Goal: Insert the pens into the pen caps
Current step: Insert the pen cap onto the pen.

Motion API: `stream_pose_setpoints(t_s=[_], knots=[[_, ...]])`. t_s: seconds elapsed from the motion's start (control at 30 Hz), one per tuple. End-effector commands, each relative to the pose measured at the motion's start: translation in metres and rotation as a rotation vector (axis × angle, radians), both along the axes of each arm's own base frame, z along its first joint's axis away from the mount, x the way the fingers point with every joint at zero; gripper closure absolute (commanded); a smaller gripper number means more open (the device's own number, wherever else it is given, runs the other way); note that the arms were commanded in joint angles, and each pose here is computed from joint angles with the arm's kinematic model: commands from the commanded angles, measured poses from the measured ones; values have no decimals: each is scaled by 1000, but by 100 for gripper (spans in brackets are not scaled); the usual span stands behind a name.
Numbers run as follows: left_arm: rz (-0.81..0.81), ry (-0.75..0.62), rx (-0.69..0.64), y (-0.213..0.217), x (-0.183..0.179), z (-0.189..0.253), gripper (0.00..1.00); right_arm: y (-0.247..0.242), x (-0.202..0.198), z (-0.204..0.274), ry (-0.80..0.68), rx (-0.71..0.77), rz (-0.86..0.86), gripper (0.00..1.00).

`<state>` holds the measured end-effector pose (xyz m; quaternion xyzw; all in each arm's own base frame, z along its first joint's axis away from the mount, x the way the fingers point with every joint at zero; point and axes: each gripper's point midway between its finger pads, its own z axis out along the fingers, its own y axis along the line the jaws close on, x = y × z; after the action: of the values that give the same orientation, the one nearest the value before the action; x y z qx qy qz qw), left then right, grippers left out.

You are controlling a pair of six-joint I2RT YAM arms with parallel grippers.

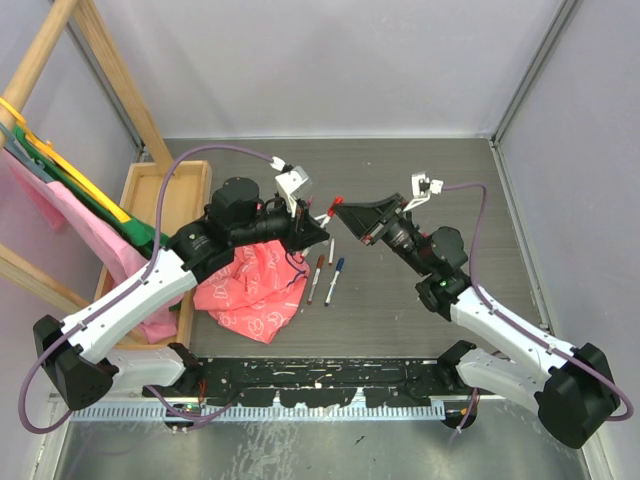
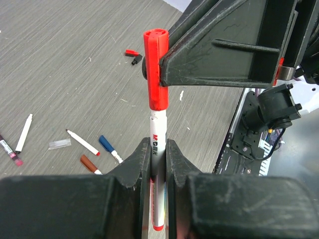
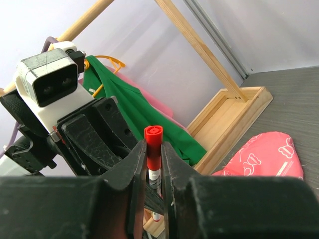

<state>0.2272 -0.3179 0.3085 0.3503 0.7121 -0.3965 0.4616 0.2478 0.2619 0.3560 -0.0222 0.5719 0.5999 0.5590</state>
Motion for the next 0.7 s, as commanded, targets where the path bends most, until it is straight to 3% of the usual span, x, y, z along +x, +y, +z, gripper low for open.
stream_pose_setpoints(t_s=[0.0, 0.13, 0.3, 0.67], knots=[[11, -78, -56, 1, 3, 26, 100, 4, -14, 12, -39, 32, 39, 98], [17, -80, -54, 2, 4, 26, 100, 15, -21, 0, -25, 11, 79, 95], [19, -81, -54, 2, 4, 26, 100, 15, -28, -8, -14, 0, 92, 80], [18, -80, -54, 2, 4, 25, 100, -9, -24, 13, -44, -33, -43, 58]])
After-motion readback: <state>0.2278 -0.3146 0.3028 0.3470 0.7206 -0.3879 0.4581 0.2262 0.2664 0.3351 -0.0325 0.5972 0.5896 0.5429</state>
